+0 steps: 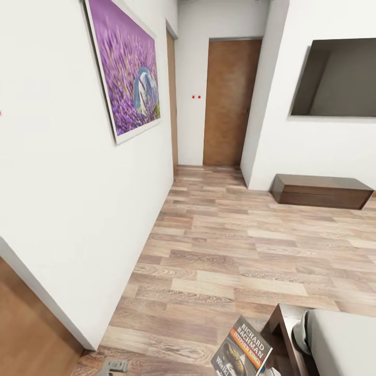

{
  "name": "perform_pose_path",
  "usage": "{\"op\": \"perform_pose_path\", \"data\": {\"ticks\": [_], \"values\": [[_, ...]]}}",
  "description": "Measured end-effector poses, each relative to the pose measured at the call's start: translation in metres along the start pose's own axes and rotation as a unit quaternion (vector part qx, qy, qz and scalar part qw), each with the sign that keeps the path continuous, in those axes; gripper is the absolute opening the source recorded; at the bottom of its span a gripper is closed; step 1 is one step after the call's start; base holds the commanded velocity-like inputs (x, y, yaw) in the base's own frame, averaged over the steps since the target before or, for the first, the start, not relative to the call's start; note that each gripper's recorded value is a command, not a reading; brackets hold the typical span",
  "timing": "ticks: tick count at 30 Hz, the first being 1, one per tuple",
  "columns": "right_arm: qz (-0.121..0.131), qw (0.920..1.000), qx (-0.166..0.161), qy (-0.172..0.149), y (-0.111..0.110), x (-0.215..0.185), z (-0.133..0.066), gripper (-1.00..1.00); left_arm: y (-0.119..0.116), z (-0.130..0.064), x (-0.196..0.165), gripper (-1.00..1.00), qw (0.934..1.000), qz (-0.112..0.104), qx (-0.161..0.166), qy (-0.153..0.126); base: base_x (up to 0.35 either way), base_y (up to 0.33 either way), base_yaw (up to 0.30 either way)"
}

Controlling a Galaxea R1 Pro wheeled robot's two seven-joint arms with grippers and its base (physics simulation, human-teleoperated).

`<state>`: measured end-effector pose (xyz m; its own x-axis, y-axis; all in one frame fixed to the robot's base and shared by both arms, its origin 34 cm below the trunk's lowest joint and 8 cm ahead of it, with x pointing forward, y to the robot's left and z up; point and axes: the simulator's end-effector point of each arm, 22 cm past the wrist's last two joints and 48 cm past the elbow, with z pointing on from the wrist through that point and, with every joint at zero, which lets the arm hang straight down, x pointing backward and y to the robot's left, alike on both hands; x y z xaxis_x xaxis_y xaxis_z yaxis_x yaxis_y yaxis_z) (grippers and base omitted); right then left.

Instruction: In the bedroom, move the book from the bed onto either nightstand, and place the two sandals side by side next to the bed.

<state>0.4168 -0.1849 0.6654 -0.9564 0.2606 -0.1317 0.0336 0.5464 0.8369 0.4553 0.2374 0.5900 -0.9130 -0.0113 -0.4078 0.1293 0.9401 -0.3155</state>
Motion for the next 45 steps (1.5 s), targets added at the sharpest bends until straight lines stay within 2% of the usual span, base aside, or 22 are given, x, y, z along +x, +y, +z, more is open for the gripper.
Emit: {"op": "perform_pose_path", "data": {"ticks": [45], "values": [[-0.029, 0.9993, -0.009, -0.020, 0.018, -0.020, -0.006, -1.00, -0.008, -0.010, -0.031, 1.00, 0.9993, 0.012, 0.003, -0.034, 0.000, 0.000, 0.000]]}}
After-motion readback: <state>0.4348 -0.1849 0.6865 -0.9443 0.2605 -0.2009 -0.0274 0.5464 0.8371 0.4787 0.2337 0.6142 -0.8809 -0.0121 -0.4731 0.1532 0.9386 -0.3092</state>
